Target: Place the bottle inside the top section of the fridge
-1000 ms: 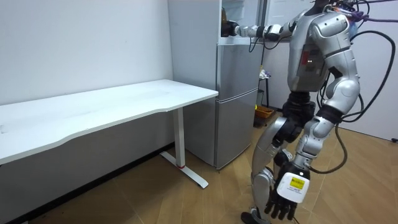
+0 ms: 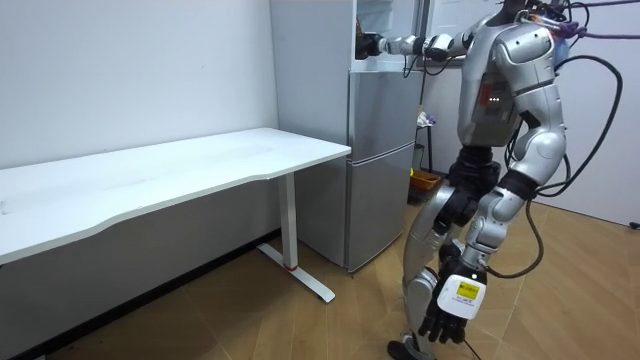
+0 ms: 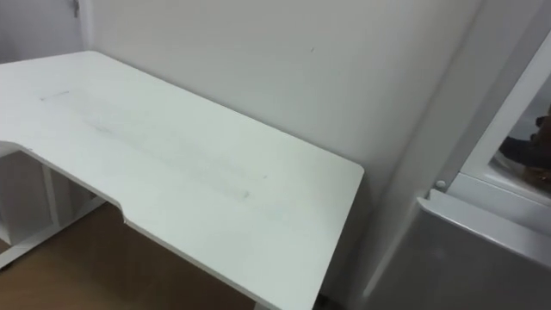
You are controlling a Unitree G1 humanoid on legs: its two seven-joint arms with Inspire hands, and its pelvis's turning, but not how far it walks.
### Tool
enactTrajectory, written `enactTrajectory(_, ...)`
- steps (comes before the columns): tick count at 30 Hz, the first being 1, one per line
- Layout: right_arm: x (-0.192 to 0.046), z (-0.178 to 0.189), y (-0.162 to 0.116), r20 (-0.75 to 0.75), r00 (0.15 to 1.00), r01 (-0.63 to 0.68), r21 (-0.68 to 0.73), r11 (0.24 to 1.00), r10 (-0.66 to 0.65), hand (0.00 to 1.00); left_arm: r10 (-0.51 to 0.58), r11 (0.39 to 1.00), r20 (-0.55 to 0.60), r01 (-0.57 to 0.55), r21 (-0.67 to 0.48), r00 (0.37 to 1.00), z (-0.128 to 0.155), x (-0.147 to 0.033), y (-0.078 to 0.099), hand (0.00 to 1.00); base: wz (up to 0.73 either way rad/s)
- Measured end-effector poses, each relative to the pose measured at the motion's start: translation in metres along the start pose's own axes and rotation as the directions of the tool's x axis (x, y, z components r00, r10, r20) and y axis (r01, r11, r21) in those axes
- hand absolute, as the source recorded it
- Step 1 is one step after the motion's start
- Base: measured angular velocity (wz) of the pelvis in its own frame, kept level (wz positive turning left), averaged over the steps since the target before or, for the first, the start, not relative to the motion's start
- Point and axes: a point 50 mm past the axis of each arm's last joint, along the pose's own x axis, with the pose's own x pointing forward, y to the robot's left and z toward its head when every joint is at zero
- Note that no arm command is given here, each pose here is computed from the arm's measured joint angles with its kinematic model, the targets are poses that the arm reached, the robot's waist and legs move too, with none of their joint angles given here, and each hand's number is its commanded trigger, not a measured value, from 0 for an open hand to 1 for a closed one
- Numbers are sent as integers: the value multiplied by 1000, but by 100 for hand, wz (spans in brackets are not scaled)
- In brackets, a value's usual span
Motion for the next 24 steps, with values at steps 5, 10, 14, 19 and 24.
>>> enactTrajectory(5,0,0,-1,-2,1000,1,-1,1000,-1,0,4,1000,5,-4,2,1000,3,1,2,0,0)
enactTrajectory(10,0,-1,0,-4,1000,0,-3,1000,0,0,5,1000,4,-5,2,1000,3,1,2,0,0)
enactTrajectory(14,0,-3,0,-9,1000,1,-4,1000,-1,0,11,1000,-29,-11,1,1000,-5,2,2,0,0)
enactTrajectory(19,0,-3,-1,-8,1000,5,-40,999,-5,100,12,1000,-42,-12,-3,999,-4,5,2,0,0)
enactTrajectory(24,0,-3,0,-9,1000,4,-39,999,-5,100,12,1000,-40,-12,-7,999,0,7,0,0,0)
